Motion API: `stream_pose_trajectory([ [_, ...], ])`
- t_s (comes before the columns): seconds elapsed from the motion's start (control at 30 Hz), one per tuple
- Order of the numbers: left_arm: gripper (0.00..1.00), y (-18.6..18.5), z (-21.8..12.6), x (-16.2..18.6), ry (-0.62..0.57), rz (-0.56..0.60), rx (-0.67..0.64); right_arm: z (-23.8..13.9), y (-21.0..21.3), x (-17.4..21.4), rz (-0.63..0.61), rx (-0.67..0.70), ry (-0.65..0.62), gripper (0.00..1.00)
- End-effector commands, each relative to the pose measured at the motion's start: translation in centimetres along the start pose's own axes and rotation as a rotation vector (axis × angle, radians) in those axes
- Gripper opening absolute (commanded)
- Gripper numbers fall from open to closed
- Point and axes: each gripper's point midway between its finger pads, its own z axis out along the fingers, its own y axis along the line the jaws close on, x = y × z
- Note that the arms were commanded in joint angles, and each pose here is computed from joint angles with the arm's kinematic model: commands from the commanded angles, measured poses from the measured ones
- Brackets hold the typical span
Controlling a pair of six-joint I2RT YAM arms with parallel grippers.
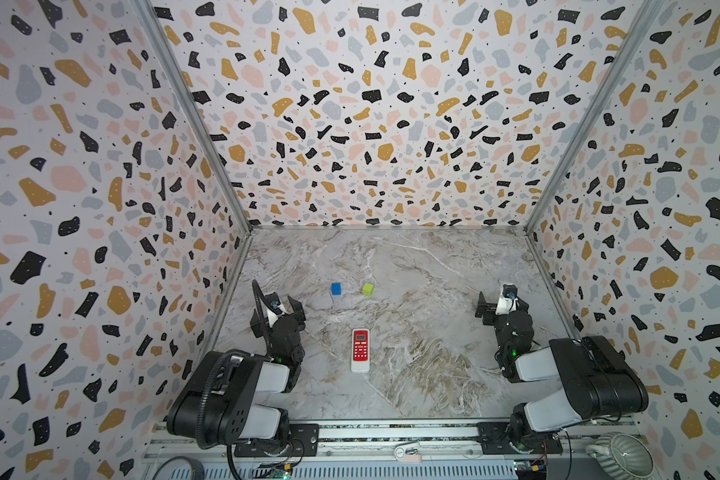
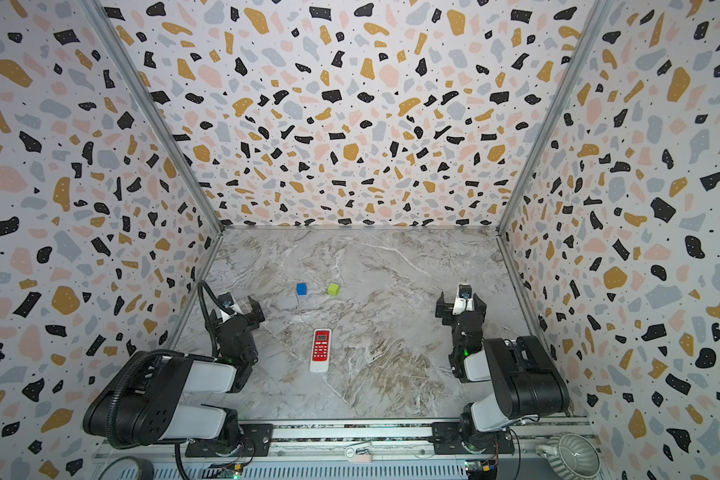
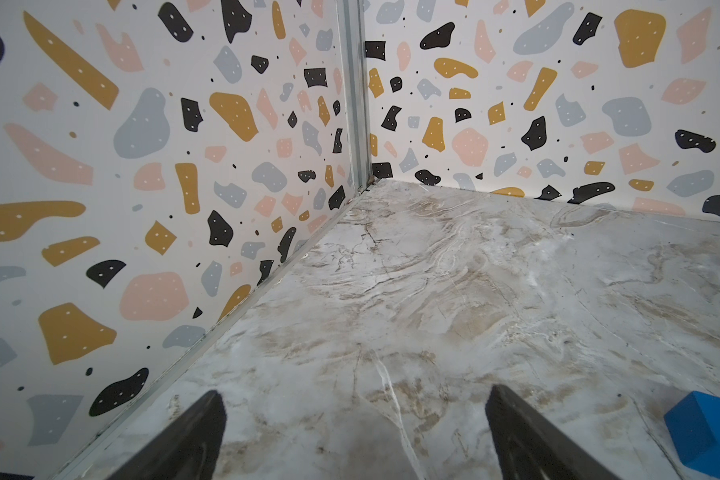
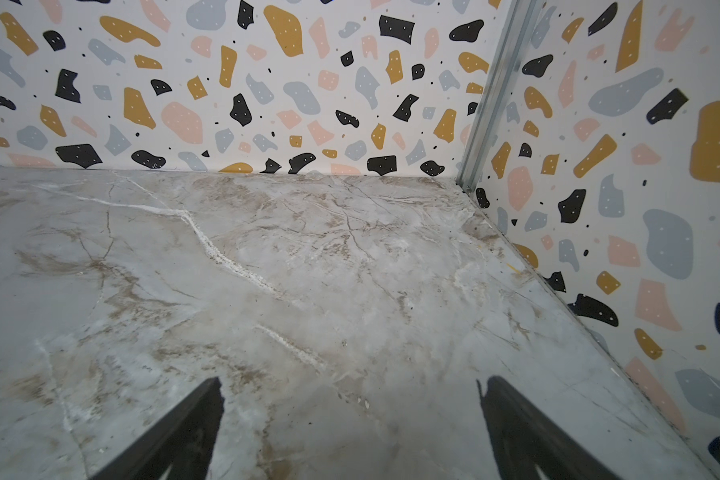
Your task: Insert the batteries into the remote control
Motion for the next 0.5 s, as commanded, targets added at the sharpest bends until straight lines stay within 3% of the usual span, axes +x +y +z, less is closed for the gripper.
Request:
stream_pose_trajectory([
  [0.0,0.99,0.2,0.0,-1.6,-0.054,-0.051,-0.006,0.0,-0.2,-0.9,0.014,0.003,-0.026,0.99],
  [0.27,1.00,0.2,0.0,-1.6,-0.055,-0.052,-0.006,0.0,-0.4,-0.9,0.017,0.019,-0.026,0.99],
  [0.37,1.00,0.1,0.0,-1.6,-0.054,-0.051,-0.004,-1.6,-0.4,-1.7,0.013,0.019,-0.099,0.99],
  [0.47,1.00,0.2,0.0,-1.6,-0.054,-0.051,-0.005,0.4,-0.2,-0.7,0.012,0.016,-0.013,0.99],
])
